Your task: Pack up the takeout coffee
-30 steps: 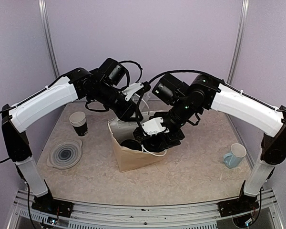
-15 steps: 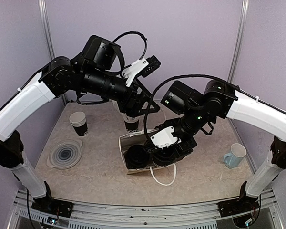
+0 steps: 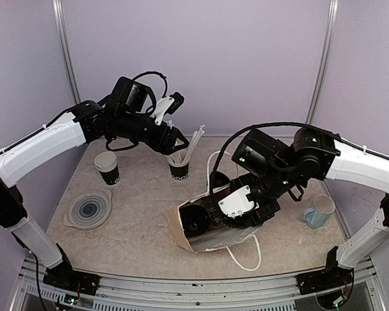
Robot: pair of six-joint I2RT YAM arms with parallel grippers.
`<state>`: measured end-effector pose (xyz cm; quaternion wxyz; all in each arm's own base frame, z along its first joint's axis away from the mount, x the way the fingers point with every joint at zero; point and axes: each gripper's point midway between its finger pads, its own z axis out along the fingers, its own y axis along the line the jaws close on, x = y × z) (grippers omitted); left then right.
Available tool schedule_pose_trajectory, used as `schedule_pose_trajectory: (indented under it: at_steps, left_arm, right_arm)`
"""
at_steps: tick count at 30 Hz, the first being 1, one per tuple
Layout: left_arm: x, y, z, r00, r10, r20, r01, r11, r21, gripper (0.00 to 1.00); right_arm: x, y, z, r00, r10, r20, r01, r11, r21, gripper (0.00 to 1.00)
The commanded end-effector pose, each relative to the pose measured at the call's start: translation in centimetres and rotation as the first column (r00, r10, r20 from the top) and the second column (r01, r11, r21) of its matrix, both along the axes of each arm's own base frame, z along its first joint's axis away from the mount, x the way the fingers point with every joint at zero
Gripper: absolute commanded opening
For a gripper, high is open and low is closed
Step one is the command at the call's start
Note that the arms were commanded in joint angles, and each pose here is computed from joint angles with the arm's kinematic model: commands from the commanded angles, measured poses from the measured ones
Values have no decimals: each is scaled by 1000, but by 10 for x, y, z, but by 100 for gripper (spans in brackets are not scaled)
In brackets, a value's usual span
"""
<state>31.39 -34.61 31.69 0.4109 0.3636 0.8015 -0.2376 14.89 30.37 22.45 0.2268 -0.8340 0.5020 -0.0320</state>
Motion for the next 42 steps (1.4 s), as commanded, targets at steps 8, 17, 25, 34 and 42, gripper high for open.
schedule_pose_trajectory:
  at_steps: [8, 17, 25, 34, 42]
  left_arm:
    - [13, -35, -68, 994, -45, -96, 47, 999, 26, 64]
    - [11, -47, -117, 981, -101, -165, 114, 991, 73, 63]
    - [8, -55, -154, 963, -150, -222, 180, 976, 121, 63]
    - [6, -62, -183, 945, -180, -273, 223, 966, 133, 63]
    - [8, -64, -192, 937, -204, -283, 252, 957, 145, 63]
  right_arm:
    - [9, 7, -2, 994, -20, 104, 10, 995, 95, 53]
    - [14, 7, -4, 980, 0, 197, -35, 984, 175, 53]
    - [18, 8, -20, 974, 1, 225, -42, 983, 177, 52]
    - [29, 8, -29, 958, -4, 287, -48, 983, 176, 50]
    - [41, 7, -36, 954, -30, 298, -28, 982, 189, 50]
